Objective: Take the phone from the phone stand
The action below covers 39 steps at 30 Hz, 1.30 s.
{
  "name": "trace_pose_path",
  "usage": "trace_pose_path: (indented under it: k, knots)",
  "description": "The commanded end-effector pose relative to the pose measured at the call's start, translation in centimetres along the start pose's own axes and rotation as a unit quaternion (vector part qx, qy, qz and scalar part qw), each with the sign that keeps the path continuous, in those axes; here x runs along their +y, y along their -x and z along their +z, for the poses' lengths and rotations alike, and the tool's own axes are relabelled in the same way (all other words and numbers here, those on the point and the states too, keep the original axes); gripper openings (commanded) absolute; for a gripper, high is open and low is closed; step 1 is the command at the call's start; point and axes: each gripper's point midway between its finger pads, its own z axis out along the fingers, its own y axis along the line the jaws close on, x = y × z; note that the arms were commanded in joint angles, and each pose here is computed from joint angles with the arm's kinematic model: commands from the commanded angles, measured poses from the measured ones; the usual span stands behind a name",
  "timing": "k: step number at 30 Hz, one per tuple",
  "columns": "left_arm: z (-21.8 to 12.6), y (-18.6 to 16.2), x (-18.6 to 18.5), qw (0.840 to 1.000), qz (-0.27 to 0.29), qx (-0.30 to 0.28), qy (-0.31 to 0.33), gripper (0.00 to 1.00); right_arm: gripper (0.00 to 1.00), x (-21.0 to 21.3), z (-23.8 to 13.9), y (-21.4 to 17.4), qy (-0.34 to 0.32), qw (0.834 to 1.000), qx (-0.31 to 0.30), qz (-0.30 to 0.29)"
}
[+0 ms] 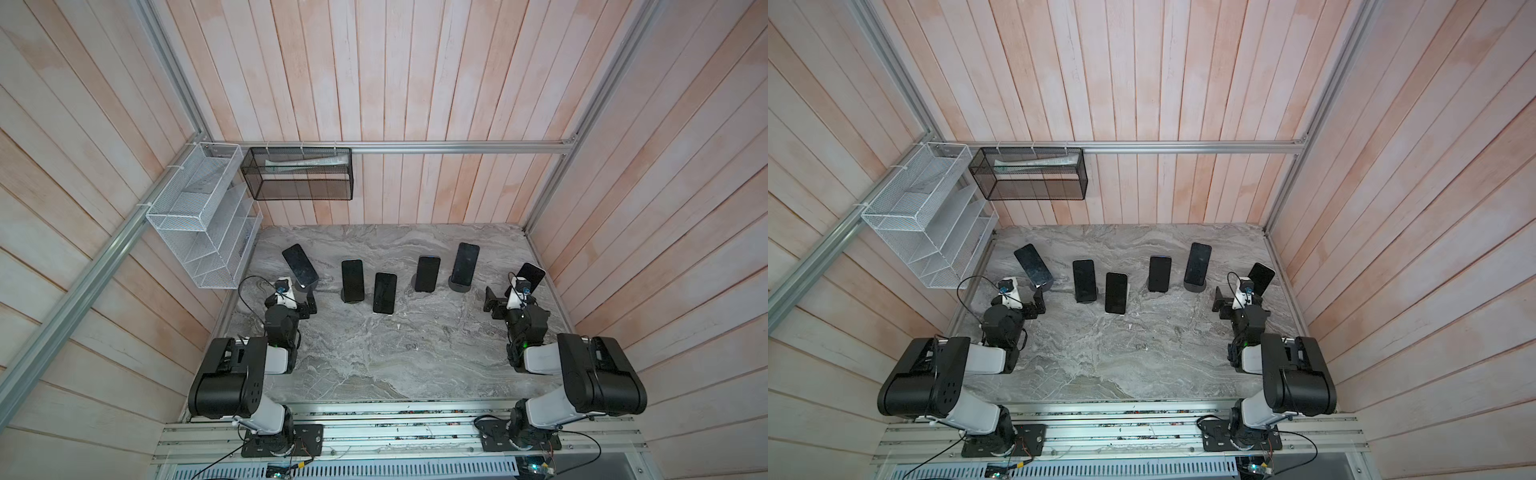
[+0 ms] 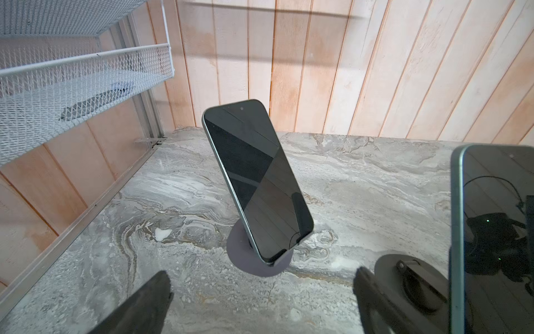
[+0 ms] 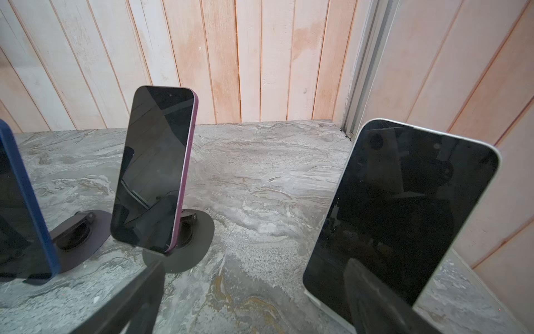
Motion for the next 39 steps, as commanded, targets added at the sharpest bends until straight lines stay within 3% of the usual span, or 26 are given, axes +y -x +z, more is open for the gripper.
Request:
trace_pose_path:
  k: [1, 39]
  knots:
    - [0.0, 0.32, -0.06, 1.0, 0.004, -0.005, -0.003, 1.0, 0.98, 0.0, 0.05, -0.1, 0.003, 1.0, 0.003, 0.0]
    - [-0.14, 0.47, -0.05, 1.0, 0.004, -0.009, -0.004, 1.0, 0.98, 0.0, 0.02, -0.06, 0.003, 1.0, 0.002, 0.0]
